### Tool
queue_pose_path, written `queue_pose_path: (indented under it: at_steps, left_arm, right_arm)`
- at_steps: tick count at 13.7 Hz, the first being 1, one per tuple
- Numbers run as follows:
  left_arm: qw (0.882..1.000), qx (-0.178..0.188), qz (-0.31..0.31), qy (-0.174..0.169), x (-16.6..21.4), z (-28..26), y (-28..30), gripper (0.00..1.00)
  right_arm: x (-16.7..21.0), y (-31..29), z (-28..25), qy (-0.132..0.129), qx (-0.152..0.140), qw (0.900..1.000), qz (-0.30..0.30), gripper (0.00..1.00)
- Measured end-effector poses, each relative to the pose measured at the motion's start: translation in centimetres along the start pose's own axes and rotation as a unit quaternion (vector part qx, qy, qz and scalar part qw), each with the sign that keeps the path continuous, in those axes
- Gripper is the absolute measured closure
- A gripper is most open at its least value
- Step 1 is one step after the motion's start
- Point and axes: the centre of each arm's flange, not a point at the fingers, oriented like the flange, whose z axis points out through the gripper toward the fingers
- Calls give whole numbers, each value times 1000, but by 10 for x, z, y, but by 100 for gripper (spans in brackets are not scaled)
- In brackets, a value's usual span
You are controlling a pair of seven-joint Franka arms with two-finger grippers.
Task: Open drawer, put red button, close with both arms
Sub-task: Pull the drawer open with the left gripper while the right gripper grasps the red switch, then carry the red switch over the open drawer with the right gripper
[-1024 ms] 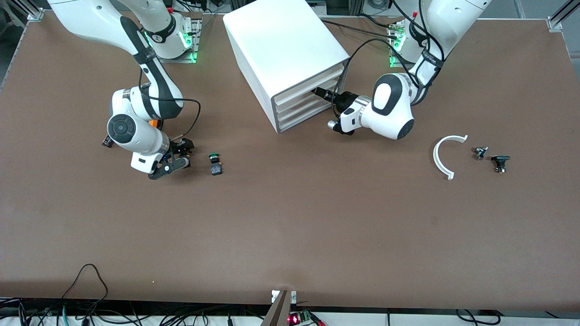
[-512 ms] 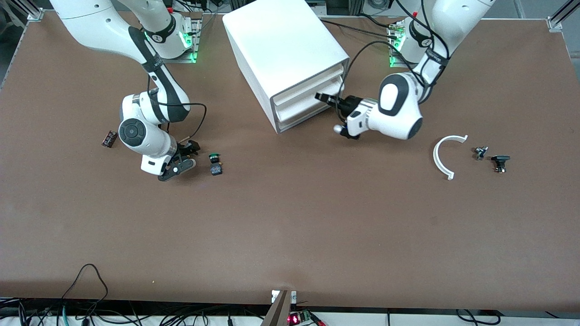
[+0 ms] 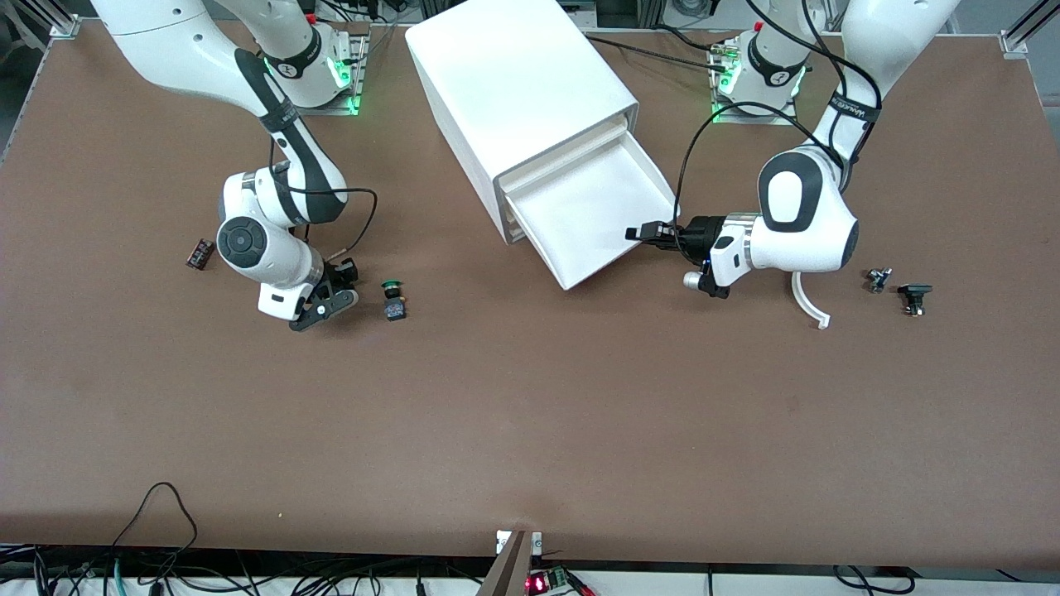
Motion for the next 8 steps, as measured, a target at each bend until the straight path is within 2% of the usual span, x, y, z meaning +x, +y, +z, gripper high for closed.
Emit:
queue_pose_path:
  at_steps: [4, 6, 8]
  left_arm:
    - [998, 21, 11, 55, 14, -27, 8, 36]
    - [995, 25, 17, 99, 19, -72, 18, 16]
    - [987, 37, 21, 157, 16, -139, 21, 0]
  right_arm:
    - [3, 2, -5, 7, -2, 1000, 1, 56]
    - [12, 5, -27, 28, -9, 1000, 1, 56]
    - [25, 3, -70, 41, -13, 999, -4, 56]
